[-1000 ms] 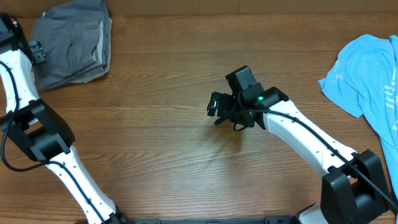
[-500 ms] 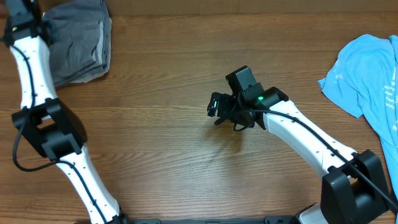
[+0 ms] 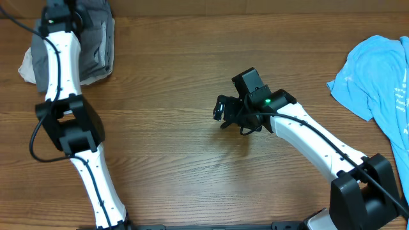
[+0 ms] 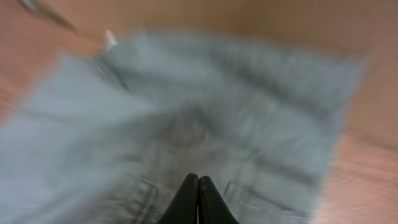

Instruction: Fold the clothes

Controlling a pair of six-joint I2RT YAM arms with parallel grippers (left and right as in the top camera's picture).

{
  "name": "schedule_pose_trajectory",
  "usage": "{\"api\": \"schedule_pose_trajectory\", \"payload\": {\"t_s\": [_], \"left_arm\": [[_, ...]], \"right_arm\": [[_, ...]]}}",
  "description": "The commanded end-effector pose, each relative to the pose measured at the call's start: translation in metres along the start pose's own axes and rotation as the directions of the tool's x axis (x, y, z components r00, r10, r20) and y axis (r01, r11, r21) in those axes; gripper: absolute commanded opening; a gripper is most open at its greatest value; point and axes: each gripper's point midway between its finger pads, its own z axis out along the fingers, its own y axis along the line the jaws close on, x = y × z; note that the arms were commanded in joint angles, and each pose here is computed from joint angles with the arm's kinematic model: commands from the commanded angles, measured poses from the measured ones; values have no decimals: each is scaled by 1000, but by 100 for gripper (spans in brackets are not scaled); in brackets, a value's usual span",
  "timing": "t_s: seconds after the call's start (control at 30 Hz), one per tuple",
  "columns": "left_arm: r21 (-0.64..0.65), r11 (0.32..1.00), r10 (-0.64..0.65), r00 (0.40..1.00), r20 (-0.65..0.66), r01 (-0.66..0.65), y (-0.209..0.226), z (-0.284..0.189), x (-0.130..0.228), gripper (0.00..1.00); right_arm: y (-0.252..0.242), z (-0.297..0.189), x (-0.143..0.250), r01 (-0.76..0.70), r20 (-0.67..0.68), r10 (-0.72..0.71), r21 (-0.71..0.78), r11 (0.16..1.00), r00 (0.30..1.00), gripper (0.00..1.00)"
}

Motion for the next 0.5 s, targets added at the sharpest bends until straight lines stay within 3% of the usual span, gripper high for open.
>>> {"api": "schedule_pose_trajectory", "payload": {"t_s": [0.0,0.23,0.47], "left_arm": [[-29,1000,-11,995,-95,8,6,39,44,6],[-32,999,4,983,-182,-10,6,47,73,4],[-3,1000,-3,991,-131,3,3,-1,32,4]], "right_arm": [[2,1,1,13,-2,-13,-6,1000,1000,100],[4,1,0,14,2,-14,-11,1000,1000,100],[4,1,0,14,2,-14,-10,1000,1000,100]]}}
